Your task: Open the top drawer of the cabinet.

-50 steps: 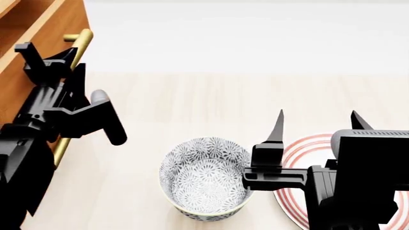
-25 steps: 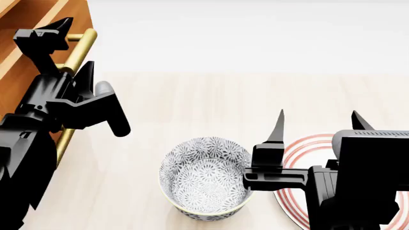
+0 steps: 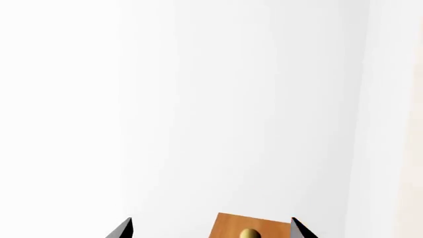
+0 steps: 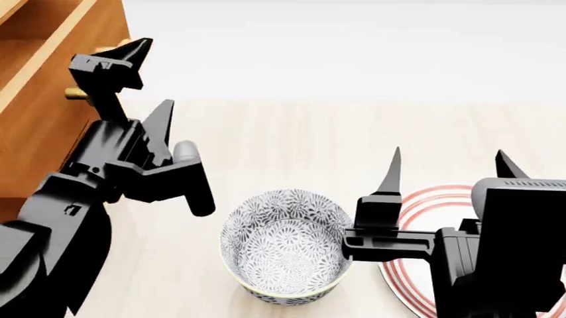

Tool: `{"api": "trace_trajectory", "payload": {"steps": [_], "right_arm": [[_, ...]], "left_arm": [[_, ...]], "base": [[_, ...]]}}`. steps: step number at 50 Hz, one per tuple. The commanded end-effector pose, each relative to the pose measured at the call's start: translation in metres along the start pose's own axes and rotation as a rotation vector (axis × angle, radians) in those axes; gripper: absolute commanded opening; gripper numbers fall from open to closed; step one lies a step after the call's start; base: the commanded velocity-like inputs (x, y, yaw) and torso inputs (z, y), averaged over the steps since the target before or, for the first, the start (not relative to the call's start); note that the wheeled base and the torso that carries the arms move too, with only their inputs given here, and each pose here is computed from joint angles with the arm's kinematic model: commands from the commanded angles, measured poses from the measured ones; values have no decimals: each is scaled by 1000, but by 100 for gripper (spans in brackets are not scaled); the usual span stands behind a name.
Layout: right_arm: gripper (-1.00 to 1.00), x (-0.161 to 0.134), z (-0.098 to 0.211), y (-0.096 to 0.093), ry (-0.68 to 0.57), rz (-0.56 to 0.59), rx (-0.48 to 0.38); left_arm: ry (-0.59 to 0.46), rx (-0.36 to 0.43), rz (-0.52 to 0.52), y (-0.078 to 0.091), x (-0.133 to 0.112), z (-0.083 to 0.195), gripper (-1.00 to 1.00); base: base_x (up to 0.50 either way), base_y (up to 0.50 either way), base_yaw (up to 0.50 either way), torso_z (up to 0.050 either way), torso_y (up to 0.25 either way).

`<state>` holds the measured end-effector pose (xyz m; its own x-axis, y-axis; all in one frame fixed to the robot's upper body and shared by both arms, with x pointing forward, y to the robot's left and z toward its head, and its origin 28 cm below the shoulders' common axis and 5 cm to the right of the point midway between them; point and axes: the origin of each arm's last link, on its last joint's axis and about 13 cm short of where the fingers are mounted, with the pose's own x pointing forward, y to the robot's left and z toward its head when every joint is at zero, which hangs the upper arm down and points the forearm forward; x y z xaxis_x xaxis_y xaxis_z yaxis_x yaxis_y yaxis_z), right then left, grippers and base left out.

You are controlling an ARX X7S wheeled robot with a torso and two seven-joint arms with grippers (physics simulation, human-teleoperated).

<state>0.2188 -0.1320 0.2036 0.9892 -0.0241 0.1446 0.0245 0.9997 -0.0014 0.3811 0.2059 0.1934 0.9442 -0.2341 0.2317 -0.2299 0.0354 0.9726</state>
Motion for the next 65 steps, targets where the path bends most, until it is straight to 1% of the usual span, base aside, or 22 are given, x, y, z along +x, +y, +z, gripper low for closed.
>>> {"api": "trace_trajectory", "payload": {"steps": [1,4,8,9,10,11,15,17,20,25,27,34,38,39,43,45,46,51,53,54,60,65], "right_arm": [[100,0,2,-1,-20,-7,15],[100,0,2,-1,-18,-7,15],[100,1,2,-3,-17,-11,17],[100,0,1,-3,-19,-14,19],[100,0,1,-3,-19,-14,20],[100,0,0,-3,-18,-15,21],[100,0,1,-4,-20,-16,22],[100,-1,2,-5,-22,-20,24],[100,-1,2,-6,-21,-22,25],[100,-1,1,-6,-19,-26,26],[100,-2,2,-7,-20,-28,26],[100,-2,1,-8,-18,-34,26],[100,-2,0,-8,-17,-34,26],[100,-2,0,-8,-17,-34,26],[100,-1,-1,-8,-14,-33,27],[100,-1,-1,-8,-14,-33,27],[100,-1,-2,-9,-8,-37,28],[100,-1,-2,-9,-9,-40,26],[100,-1,-2,-9,-9,-40,26],[100,0,-3,-10,-7,-45,25],[100,1,-3,-10,-5,-49,21],[100,2,-4,-10,-3,-51,15]], "left_arm": [[-62,-65,10,18,2,22,100],[-73,-117,9,36,9,29,100],[-89,-190,11,73,15,39,100],[-83,-270,-10,99,18,45,100],[-84,-289,-16,106,19,47,100],[-87,-354,-48,115,18,50,100],[-109,-422,-78,147,20,56,100],[-112,-416,-62,166,21,58,100],[-114,-398,-41,183,23,60,100],[-124,-434,-67,211,22,64,100],[-130,-537,-138,229,22,66,100],[-97,-693,-192,273,27,63,100],[-65,-839,-262,297,30,60,100],[-65,-839,-262,298,30,60,100],[-33,-925,-275,330,36,55,100],[-33,-925,-275,331,38,56,100],[16,-996,-291,350,29,49,100],[47,-1131,-344,353,24,48,100],[47,-1131,-344,353,24,48,100],[133,-1188,-393,346,21,44,100],[179,-1218,-398,343,21,37,100],[220,-1288,-398,338,21,34,100]], "base": [[0,0,0,0,0],[0,0,0,0,0],[0,0,0,0,0],[0,0,0,0,0],[0,0,0,0,0],[0,0,0,0,0],[0,0,0,0,0],[0,0,0,0,0],[0,0,0,0,0],[0,0,0,0,0],[0,0,0,0,0],[0,0,0,0,0],[0,0,0,0,0],[0,0,0,0,0],[0,0,0,0,0],[0,0,0,0,0],[0,0,0,0,0],[0,0,0,0,0],[0,0,0,0,0],[0,0,0,0,0],[0,0,0,0,0],[0,0,0,0,0]]}}
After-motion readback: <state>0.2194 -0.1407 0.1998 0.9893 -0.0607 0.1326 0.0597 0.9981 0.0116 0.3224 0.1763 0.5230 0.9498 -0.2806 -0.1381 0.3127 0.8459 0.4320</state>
